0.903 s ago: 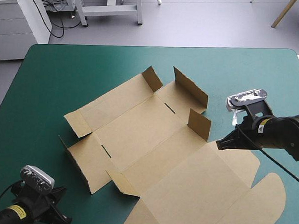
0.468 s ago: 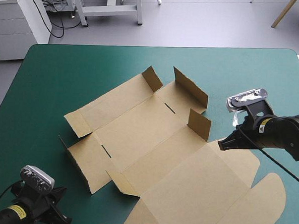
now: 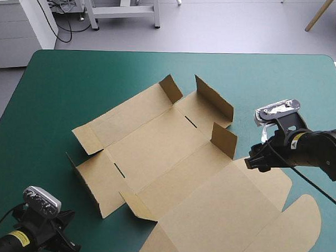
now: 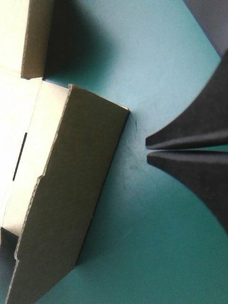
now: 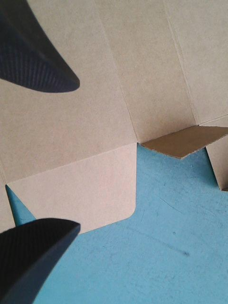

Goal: Fold the box

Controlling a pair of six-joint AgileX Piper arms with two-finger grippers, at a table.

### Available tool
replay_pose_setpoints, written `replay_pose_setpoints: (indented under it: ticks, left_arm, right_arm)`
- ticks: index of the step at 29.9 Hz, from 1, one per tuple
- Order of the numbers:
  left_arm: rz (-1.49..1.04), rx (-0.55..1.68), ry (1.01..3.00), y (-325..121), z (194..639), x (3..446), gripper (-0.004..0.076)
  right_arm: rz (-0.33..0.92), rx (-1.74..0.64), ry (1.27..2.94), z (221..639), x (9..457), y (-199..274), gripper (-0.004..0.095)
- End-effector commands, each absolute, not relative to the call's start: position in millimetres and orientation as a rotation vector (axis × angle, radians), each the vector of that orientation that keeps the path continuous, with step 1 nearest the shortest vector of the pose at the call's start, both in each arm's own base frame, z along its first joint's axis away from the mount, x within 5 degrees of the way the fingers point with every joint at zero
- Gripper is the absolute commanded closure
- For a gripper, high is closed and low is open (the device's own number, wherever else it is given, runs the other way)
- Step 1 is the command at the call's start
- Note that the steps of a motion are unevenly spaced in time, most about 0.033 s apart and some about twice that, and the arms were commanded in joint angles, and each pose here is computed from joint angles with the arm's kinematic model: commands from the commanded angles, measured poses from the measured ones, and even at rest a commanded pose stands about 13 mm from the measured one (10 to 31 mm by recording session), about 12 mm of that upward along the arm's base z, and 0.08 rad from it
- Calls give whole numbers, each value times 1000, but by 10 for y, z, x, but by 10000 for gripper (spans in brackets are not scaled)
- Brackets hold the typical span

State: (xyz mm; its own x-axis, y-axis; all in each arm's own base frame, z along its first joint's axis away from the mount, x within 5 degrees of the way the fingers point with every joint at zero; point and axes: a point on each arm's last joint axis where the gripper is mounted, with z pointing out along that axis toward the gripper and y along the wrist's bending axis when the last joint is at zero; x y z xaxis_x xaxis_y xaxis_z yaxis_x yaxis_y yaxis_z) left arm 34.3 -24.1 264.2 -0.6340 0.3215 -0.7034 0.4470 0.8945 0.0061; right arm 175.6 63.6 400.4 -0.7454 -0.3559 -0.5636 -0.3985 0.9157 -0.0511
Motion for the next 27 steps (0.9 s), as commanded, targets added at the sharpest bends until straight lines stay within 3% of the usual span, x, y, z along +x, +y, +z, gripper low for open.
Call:
replay_pose_setpoints:
  ticks: [1, 4, 10, 21, 27]
  left_arm:
    - [-240, 526, 2245, -263, 2752, 386, 734]
    - [-237, 526, 2245, -261, 2751, 386, 734]
    - [-204, 532, 2249, -241, 2746, 390, 734]
    - [-204, 532, 2249, -241, 2746, 390, 734]
    - [-204, 532, 2249, -241, 2746, 390, 734]
  right_arm:
    - [159, -514, 2386, 4156, 1734, 662, 225]
    - [201, -524, 2376, 4156, 1748, 699, 246]
    - [140, -691, 2360, 4056, 1941, 771, 282]
    - [86, -822, 2340, 4028, 2675, 1036, 284]
    - [77, -961, 2449, 3690, 3053, 1187, 286]
